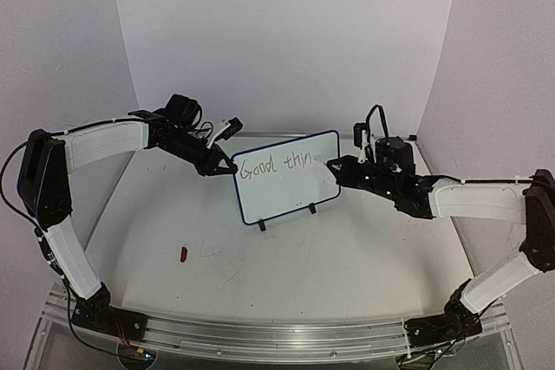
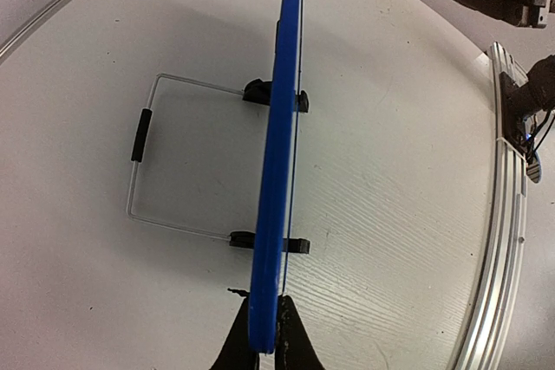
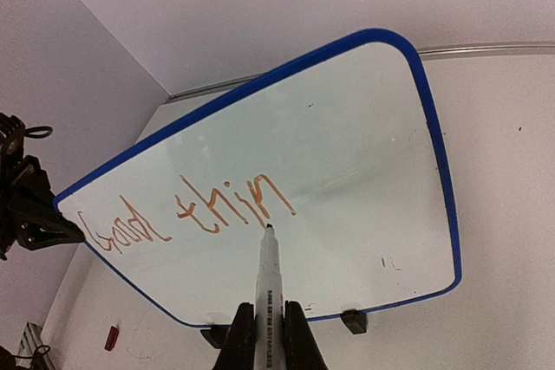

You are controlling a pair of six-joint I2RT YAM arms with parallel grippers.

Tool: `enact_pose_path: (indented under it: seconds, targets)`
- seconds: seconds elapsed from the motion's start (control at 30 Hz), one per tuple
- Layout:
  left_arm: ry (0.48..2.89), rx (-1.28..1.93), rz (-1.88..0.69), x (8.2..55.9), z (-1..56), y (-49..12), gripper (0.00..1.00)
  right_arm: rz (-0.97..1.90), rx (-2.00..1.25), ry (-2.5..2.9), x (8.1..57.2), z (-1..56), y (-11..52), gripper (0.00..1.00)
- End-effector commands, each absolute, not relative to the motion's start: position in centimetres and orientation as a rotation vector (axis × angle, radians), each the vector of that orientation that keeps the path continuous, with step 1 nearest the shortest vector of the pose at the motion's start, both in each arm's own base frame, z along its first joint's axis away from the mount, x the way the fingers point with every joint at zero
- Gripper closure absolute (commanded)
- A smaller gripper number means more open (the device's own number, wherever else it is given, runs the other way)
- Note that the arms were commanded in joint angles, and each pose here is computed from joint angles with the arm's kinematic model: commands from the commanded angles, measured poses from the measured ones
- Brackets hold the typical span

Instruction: Write a sentence on the whiteboard

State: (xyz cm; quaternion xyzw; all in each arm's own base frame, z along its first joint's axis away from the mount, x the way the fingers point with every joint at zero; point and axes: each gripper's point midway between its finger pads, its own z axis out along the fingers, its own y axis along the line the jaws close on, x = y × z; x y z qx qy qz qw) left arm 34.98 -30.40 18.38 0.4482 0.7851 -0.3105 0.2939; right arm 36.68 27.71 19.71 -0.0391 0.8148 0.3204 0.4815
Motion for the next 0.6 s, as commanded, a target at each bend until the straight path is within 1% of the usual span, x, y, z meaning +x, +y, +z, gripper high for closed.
enact_pose_path:
  seconds: [0.0,0.3,0.57]
  targets:
    - [2.224,1.236,-0.681,35.1,14.4,-28.8,1.00,0.846,-0.158,1.959,35.6,21.1,27.4,1.00]
    - [2.222,1.239,-0.680,35.0,14.4,-28.8,1.00,0.966,-0.197,1.934,36.4,21.4,27.1,1.00]
    - [2.224,1.238,-0.677,35.0,14.4,-28.8,1.00,0.978,-0.173,1.925,38.3,21.3,26.9,1.00]
